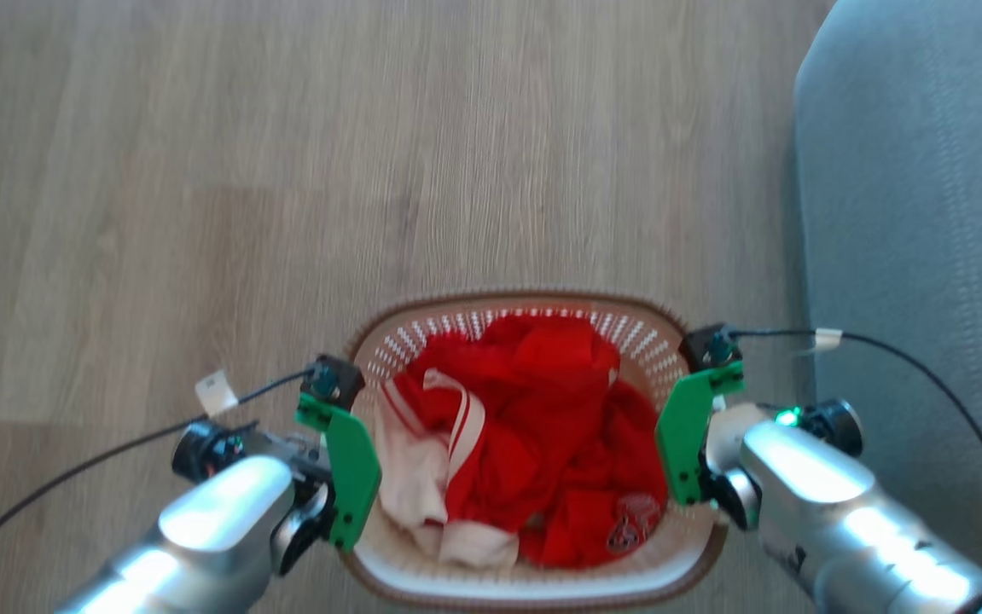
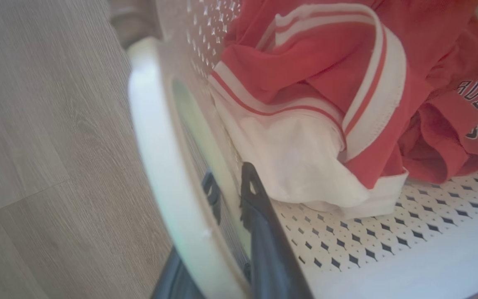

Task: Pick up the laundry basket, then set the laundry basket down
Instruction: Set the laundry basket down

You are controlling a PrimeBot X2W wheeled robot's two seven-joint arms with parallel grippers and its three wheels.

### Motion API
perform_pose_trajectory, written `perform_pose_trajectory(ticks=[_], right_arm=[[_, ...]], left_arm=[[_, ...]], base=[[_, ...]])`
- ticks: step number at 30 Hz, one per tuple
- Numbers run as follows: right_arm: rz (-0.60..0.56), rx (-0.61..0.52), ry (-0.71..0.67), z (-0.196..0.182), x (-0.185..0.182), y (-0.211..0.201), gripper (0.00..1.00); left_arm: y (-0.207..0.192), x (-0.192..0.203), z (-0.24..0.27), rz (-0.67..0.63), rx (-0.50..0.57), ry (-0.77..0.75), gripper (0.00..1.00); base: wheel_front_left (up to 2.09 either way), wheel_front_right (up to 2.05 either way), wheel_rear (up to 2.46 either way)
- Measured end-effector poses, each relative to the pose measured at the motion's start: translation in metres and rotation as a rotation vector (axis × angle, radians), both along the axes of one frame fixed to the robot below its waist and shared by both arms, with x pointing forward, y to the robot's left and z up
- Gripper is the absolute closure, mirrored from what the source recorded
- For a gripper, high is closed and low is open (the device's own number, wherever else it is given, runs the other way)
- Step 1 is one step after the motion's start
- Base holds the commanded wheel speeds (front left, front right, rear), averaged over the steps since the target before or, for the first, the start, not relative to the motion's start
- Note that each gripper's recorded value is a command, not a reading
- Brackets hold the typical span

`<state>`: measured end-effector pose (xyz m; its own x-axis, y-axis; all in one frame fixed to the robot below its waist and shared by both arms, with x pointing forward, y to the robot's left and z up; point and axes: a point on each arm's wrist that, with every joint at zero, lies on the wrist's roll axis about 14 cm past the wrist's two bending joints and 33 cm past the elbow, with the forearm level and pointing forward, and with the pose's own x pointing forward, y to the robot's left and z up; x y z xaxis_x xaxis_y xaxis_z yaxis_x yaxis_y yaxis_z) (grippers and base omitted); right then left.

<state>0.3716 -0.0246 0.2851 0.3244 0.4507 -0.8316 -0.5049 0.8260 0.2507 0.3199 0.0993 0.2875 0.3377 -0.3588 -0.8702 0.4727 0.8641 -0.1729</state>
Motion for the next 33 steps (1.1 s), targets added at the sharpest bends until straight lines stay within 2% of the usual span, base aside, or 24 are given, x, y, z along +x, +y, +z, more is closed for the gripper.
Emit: perform_pose_trajectory(ticks=[12, 19, 33], right_arm=[[-0.015, -0.028, 0.045, -0.066, 0.038, -0.009, 1.00], [-0.111, 0.026, 0.081, -0.107, 0.054, -0.008, 1.00], [-0.123, 0.012, 0.109, -0.165, 0.061, -0.011, 1.00]], left_arm=[[-0.010, 0.043, -0.060, 0.001, 0.009, 0.051, 1.00], [-0.009, 0.068, -0.097, -0.009, 0.014, 0.036, 1.00], [-0.013, 0.076, -0.143, -0.004, -0.002, 0.062, 1.00]], base=[[0.00, 0.00, 0.00], [0.00, 0.00, 0.00], [0.00, 0.00, 0.00]])
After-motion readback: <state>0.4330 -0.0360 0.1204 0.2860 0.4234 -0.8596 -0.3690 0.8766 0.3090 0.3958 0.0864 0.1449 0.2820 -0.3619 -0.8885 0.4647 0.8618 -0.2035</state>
